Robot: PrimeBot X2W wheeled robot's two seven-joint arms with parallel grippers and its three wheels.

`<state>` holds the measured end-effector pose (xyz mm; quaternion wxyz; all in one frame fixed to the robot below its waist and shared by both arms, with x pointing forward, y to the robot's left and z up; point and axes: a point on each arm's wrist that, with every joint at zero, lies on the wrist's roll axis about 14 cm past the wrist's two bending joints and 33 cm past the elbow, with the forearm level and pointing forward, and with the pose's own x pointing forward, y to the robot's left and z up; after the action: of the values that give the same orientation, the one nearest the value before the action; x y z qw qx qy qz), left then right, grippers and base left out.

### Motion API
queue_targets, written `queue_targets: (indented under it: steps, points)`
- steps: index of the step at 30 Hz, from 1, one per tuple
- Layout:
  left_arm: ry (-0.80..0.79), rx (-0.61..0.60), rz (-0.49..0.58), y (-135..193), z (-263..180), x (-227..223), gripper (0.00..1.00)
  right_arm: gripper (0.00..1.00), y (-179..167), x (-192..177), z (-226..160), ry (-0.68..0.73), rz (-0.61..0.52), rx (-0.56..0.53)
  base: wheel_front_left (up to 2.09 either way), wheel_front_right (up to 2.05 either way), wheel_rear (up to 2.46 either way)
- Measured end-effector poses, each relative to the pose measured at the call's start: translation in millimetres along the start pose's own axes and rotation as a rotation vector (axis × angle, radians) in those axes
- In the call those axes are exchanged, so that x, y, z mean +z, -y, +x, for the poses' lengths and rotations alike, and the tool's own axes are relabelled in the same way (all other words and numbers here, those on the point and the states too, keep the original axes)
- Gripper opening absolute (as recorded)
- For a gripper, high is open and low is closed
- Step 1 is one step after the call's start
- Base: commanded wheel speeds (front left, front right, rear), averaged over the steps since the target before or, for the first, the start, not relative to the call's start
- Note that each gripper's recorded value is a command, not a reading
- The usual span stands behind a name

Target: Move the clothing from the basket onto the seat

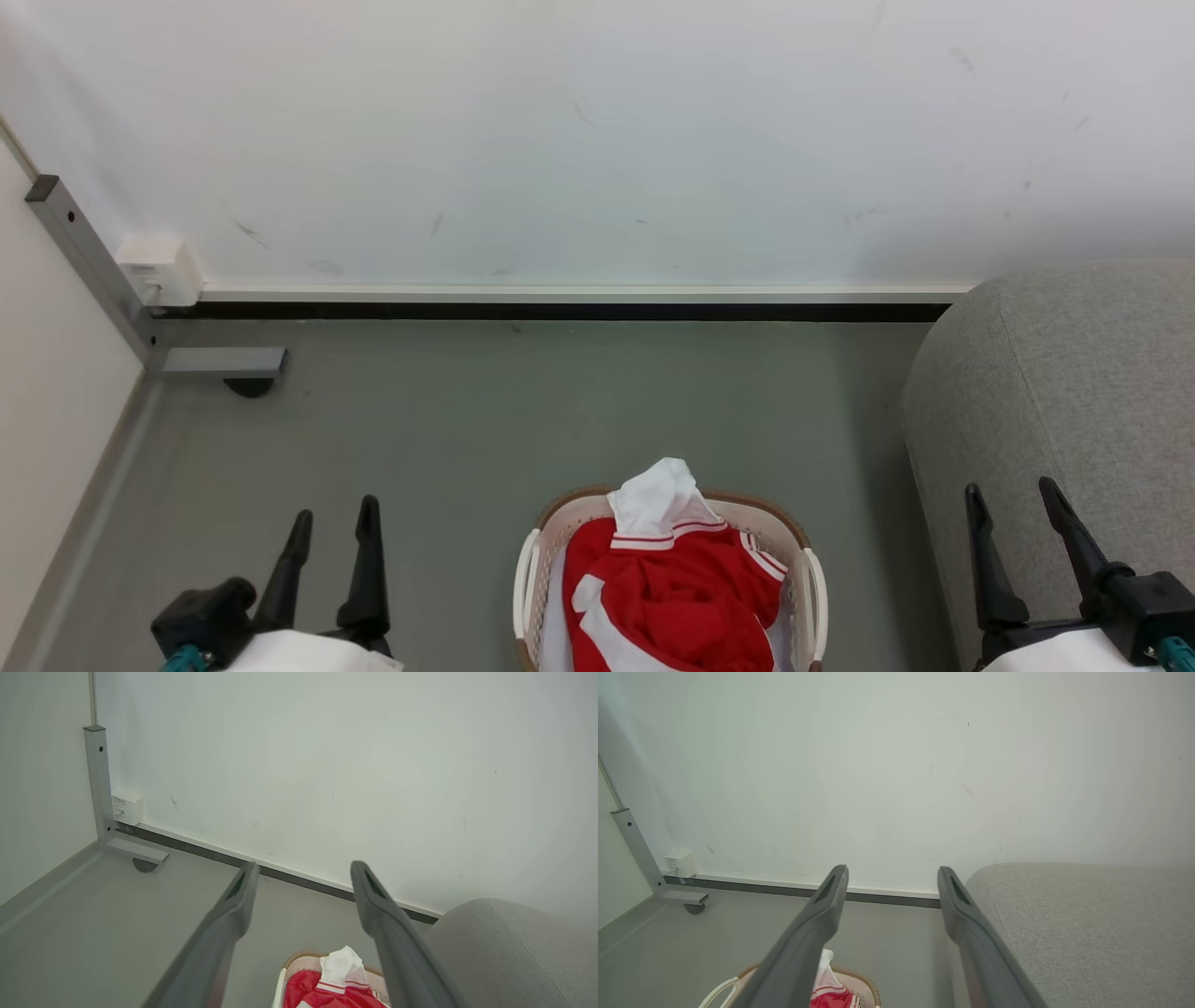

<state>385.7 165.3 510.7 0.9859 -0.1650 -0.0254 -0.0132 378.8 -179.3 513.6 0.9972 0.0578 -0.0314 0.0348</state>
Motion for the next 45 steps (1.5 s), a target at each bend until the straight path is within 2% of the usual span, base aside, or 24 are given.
queue_targets:
  steps: [30,45]
  points:
    - [0.010,-0.050,0.224,5.7,-2.0,-6.4,1.00,1.00,2.9,-1.4,-4.1,0.012,-0.206,0.014,0.00,0.00,0.00]
    - [0.003,-0.056,0.244,5.2,0.0,-10.7,1.00,1.00,6.4,-3.4,-3.9,0.008,-0.226,0.007,0.00,0.00,0.00]
